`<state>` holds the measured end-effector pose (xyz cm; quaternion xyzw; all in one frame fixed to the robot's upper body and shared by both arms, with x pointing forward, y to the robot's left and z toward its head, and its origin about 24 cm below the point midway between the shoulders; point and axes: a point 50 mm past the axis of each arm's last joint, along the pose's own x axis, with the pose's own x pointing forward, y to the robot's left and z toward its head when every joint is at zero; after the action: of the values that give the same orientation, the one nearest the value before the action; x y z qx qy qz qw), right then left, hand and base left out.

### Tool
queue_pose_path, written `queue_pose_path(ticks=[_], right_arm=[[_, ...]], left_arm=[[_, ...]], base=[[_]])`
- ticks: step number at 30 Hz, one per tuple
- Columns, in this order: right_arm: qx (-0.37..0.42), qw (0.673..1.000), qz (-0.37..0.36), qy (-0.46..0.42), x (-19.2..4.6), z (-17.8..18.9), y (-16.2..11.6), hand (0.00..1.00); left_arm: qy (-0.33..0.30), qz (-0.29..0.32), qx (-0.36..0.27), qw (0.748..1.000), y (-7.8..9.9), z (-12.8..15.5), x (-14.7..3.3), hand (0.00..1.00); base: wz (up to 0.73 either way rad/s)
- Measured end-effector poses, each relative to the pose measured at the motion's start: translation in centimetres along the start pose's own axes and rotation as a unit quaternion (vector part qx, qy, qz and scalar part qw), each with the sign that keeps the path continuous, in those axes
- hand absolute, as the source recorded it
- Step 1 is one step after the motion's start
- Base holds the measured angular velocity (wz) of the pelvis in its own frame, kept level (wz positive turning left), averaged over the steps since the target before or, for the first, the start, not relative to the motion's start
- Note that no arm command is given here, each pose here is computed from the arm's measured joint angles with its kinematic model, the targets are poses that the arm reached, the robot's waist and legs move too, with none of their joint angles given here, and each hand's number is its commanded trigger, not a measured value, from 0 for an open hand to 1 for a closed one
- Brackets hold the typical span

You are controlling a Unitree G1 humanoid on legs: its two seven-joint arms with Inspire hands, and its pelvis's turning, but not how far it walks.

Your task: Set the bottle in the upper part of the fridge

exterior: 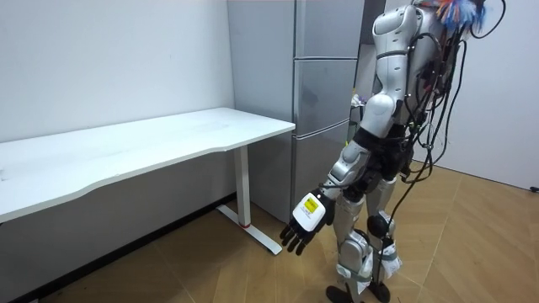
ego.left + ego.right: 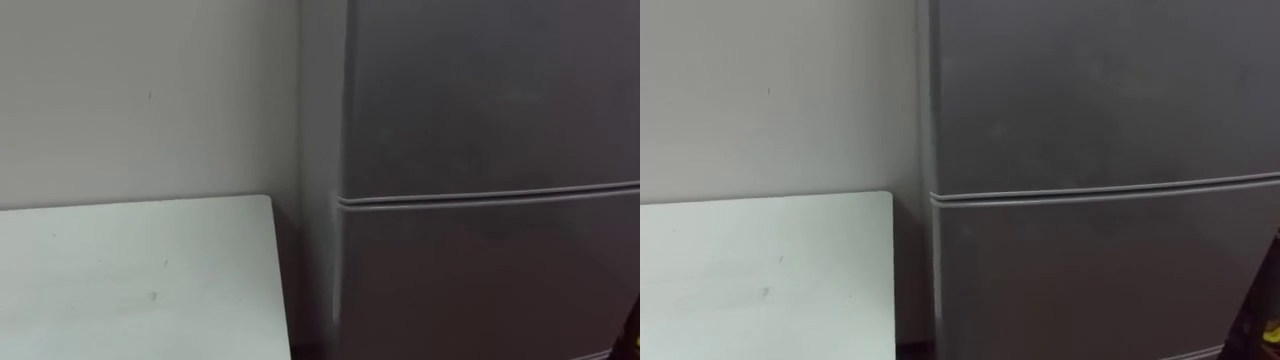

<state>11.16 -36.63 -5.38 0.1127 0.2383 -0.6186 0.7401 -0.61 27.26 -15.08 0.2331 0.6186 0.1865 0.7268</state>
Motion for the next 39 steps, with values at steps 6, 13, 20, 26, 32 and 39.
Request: queue_pose_path(ticks=[6, 13, 20, 26, 32, 39], right_arm=[[-0.075, 0.995, -0.008, 0.067, -1.2, -5.7, -2.1, 0.0], [-0.166, 0.979, 0.058, 0.107, -2.8, -9.7, -2.6, 0.0], [-0.298, 0.933, 0.149, 0.136, -4.2, -13.1, -3.1, 0.0], [-0.377, 0.876, 0.248, 0.168, -6.1, -15.7, -2.8, 0.0], [-0.431, 0.81, 0.349, 0.191, -7.2, -16.9, -1.5, 0.0], [-0.439, 0.78, 0.385, 0.225, -7.3, -17.2, -0.6, 0.0]], left_arm=[[0.004, -0.01, -0.021, 1.0, -0.8, -0.2, -0.3, 0.0], [0.006, -0.023, -0.056, 0.998, -1.6, 0.0, -0.4, 0.0], [-0.004, -0.028, -0.059, 0.998, -1.8, 0.8, -0.3, 0.0], [-0.012, -0.04, -0.037, 0.998, -2.5, 1.2, -0.4, 0.0], [-0.021, -0.041, -0.01, 0.999, -2.7, 1.8, -0.3, 0.0], [-0.021, -0.06, 0.02, 0.998, -3.1, 1.7, -0.4, 0.0]], base=[[0.0], [-0.06], [0.01], [0.01], [0.01], [0.09]])
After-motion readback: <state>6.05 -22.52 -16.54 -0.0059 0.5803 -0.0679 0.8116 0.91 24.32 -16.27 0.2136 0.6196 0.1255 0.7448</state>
